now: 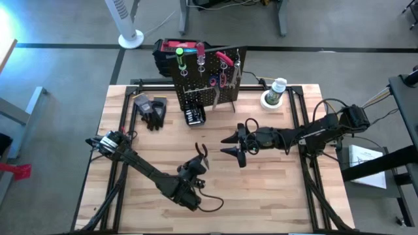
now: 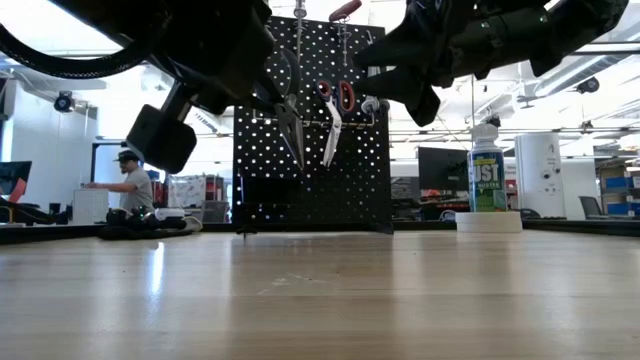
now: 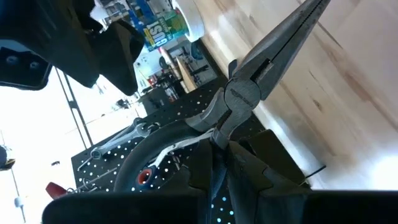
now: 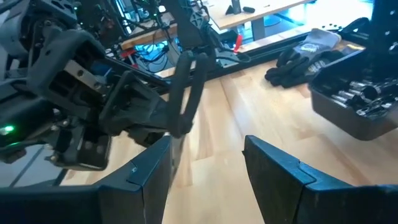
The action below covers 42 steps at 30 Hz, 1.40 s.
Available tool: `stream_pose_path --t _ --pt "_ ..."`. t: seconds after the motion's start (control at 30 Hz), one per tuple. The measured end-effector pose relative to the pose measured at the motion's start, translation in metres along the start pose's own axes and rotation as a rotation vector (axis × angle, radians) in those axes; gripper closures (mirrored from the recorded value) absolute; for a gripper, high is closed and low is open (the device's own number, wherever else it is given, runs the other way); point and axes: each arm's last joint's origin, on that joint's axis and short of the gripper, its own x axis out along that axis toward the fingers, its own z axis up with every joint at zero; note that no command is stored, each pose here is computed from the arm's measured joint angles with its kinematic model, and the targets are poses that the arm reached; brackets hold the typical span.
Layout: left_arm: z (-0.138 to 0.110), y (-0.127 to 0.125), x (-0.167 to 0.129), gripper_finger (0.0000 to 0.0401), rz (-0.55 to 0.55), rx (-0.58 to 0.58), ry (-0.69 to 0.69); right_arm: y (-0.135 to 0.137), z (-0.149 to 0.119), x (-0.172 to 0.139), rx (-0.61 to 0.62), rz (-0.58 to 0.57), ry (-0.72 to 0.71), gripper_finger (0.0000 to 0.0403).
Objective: Hang tools onto peg board
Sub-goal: Hang the black pliers on the pegboard
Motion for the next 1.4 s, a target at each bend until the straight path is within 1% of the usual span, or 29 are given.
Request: stream_pose_path --t 0.13,0.3,0.37,0.47,0.57,0.63,0.7,0.93,1.13,1.2,1.27,1.33,1.37,1.4 --pt "0.000 0.000 0.000 0.0383 0.007 0.005 0.004 0.003 -0.002 0.000 -0.005 0.005 0.007 0.0217" --pt "-0.001 0.003 -0.005 0.0383 0.132 0.009 0.062 0.006 -0.001 -0.001 -0.027 0.003 -0.010 0.0217" --pt "-0.001 0.002 -0.006 0.0383 0.120 0.010 0.054 0.007 0.001 -0.001 -0.024 0.012 -0.036 0.0217" --pt "0.000 0.001 -0.004 0.0383 0.056 0.007 0.021 0.011 0.013 0.001 -0.024 0.015 -0.102 0.0217" --pt "-0.001 0.001 0.000 0.0383 0.025 0.003 0.015 0.015 0.026 0.008 -0.073 -0.051 -0.146 0.0217" --pt "-0.001 0.001 0.002 0.0383 0.023 0.000 0.019 0.015 0.027 0.016 -0.109 -0.077 -0.121 0.0217" --pt "-0.001 0.001 0.003 0.0383 0.022 -0.003 0.021 0.017 0.028 0.027 -0.120 -0.077 -0.109 0.0217" --pt "0.001 0.002 0.003 0.0383 0.000 -0.032 0.004 0.017 0.014 0.062 -0.101 -0.086 -0.048 0.0217" --pt "0.001 0.002 0.004 0.0383 0.000 -0.041 0.003 0.018 0.011 0.078 -0.119 -0.104 0.035 0.0221" --pt "0.001 0.002 0.004 0.0383 -0.003 -0.060 0.000 0.019 0.014 0.080 -0.122 -0.108 0.049 0.0235" --pt "0.002 0.002 0.004 0.0383 -0.006 -0.076 -0.001 0.020 0.017 0.081 -0.149 -0.112 0.068 0.0265" --pt "0.002 0.002 0.005 0.0383 -0.007 -0.117 0.000 0.022 0.020 0.082 -0.198 -0.105 0.072 0.0318" --pt "0.002 0.002 0.005 0.0383 -0.006 -0.150 0.001 0.023 0.021 0.082 -0.219 -0.097 0.075 0.0352" --pt "0.001 0.002 0.005 0.0383 -0.006 -0.195 0.002 0.023 0.021 0.081 -0.255 -0.097 0.075 0.0374"
